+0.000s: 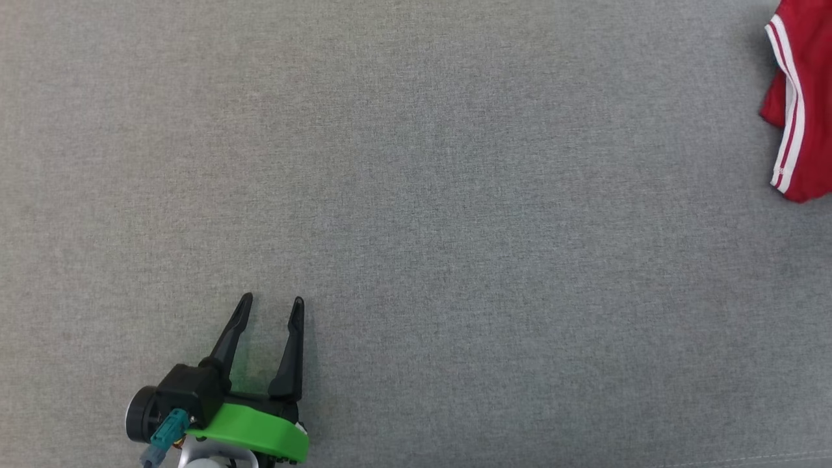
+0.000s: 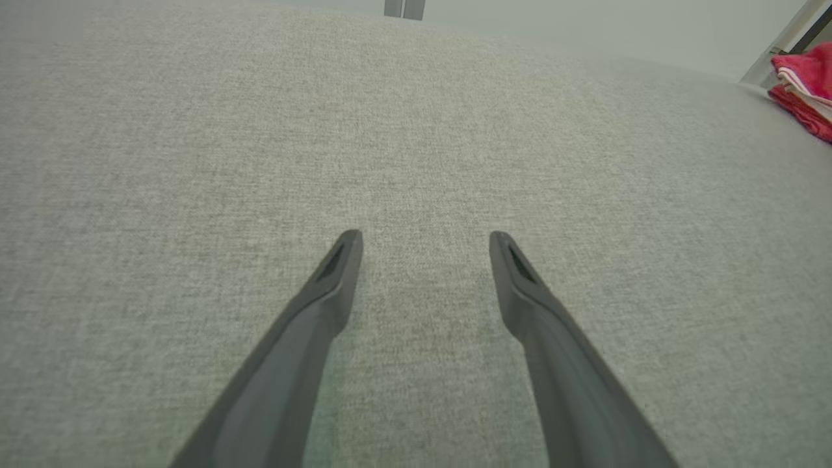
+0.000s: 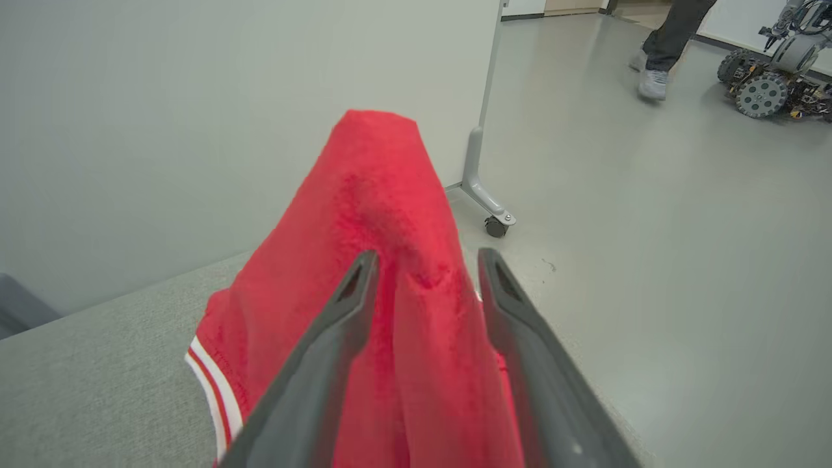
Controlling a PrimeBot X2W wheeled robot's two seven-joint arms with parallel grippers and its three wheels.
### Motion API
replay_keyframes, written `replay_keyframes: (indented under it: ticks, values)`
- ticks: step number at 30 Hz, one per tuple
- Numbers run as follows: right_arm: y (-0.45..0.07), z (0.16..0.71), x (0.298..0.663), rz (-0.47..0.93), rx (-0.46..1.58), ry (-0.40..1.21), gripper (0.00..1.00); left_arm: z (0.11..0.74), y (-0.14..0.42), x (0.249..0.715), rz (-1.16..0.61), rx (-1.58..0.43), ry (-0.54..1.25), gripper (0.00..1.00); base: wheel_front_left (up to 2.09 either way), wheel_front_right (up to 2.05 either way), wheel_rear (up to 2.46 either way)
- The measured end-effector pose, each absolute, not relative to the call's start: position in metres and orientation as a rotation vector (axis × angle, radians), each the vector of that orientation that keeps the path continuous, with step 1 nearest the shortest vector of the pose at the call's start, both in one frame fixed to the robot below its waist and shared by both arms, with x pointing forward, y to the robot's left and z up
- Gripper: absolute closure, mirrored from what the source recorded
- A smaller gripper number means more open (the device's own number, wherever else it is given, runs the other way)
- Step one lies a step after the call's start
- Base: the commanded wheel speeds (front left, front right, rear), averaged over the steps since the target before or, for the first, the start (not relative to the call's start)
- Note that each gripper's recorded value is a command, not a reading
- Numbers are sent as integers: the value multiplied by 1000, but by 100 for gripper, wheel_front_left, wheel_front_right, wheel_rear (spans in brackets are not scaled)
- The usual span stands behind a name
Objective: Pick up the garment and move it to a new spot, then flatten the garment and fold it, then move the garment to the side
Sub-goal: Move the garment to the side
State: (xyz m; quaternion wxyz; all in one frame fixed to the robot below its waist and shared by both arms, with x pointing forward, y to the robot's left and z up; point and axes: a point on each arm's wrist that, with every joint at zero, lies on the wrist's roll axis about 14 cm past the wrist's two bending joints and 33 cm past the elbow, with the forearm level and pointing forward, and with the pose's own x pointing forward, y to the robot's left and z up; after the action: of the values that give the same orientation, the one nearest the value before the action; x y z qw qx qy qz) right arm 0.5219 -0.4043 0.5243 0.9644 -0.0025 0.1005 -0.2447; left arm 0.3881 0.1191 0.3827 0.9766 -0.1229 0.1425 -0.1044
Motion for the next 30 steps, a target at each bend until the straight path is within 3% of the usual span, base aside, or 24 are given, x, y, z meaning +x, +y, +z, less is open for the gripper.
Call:
replay_keyframes:
  ticks: [7,15,19,24,30]
  values:
    - [-407,534,511,-498,-112,172,0,387,126,387,-193,-242,275,0,0,0,0]
    - [-375,560,487,-376,-220,0,0,418,136,380,-154,-241,186,0,0,0,0]
    - [-350,558,455,-306,-228,-85,0,434,145,366,-128,-226,143,0,0,0,0]
    - [-313,524,405,-219,-193,-63,0,447,158,341,-94,-200,110,0,0,0,0]
    - [-265,500,371,-121,-122,-34,0,464,168,326,-63,-191,48,0,0,0,0]
